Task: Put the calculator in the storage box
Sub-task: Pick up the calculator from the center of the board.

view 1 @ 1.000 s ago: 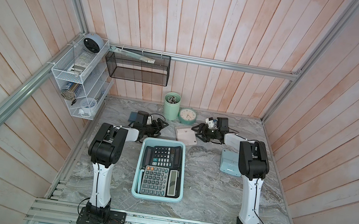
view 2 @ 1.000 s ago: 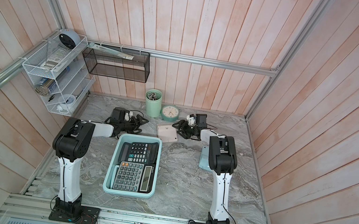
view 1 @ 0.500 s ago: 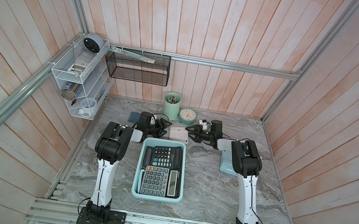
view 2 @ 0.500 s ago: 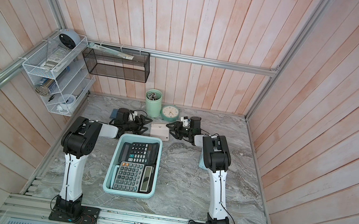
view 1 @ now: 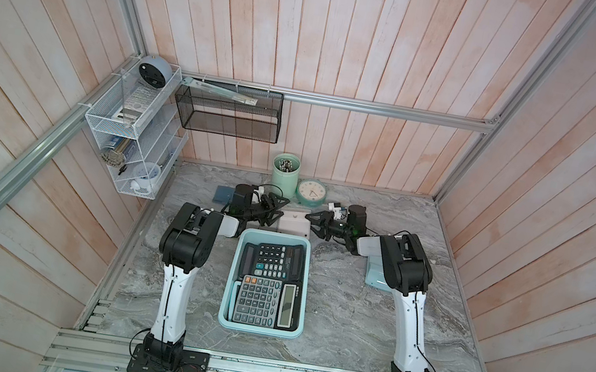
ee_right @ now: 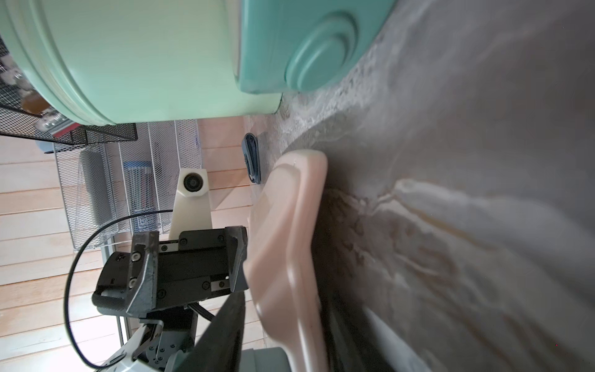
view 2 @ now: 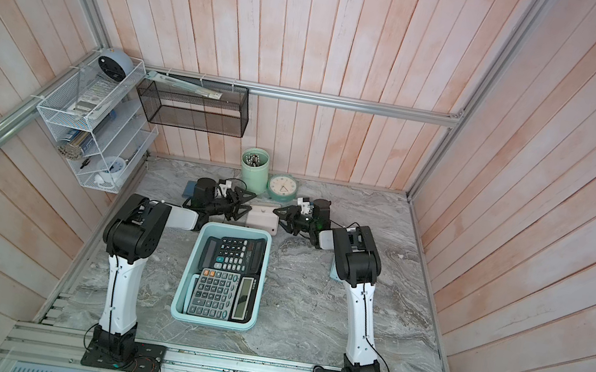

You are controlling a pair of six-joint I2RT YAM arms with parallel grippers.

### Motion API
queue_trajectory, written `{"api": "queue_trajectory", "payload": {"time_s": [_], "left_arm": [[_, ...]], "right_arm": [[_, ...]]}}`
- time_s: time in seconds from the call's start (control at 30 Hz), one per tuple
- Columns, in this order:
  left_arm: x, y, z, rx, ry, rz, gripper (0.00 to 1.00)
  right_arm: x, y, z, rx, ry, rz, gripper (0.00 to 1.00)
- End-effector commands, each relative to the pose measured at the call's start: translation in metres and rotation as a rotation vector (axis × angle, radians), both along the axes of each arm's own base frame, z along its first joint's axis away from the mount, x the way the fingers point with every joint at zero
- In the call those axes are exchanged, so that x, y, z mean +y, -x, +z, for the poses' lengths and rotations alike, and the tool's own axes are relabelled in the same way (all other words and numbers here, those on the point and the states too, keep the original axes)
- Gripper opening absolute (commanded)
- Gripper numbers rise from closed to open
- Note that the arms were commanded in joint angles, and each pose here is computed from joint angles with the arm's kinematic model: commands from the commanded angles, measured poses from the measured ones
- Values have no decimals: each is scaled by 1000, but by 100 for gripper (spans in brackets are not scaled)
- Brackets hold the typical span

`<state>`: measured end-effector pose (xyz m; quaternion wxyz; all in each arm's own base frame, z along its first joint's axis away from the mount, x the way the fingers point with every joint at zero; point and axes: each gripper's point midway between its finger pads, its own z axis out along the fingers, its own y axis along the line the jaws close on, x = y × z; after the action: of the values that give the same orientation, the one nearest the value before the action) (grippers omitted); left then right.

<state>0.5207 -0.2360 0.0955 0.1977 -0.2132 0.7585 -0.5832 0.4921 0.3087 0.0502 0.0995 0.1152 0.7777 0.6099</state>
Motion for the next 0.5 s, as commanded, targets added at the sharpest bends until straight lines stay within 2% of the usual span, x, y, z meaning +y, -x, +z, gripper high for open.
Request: {"api": "queue_trajectory", "payload": {"time_s": [0.0, 0.27, 0.47], "left_arm": [[-11, 7, -7, -2, 16, -38, 65], [-9, 7, -9, 2, 20, -34, 65], [17, 7, -11, 20, -38, 4, 65]], "right_arm": [[0, -1, 28, -82, -15, -8, 40], [-5, 1, 25, -78, -3, -20, 37], [-17, 0, 20, -76, 31, -49, 36]]}}
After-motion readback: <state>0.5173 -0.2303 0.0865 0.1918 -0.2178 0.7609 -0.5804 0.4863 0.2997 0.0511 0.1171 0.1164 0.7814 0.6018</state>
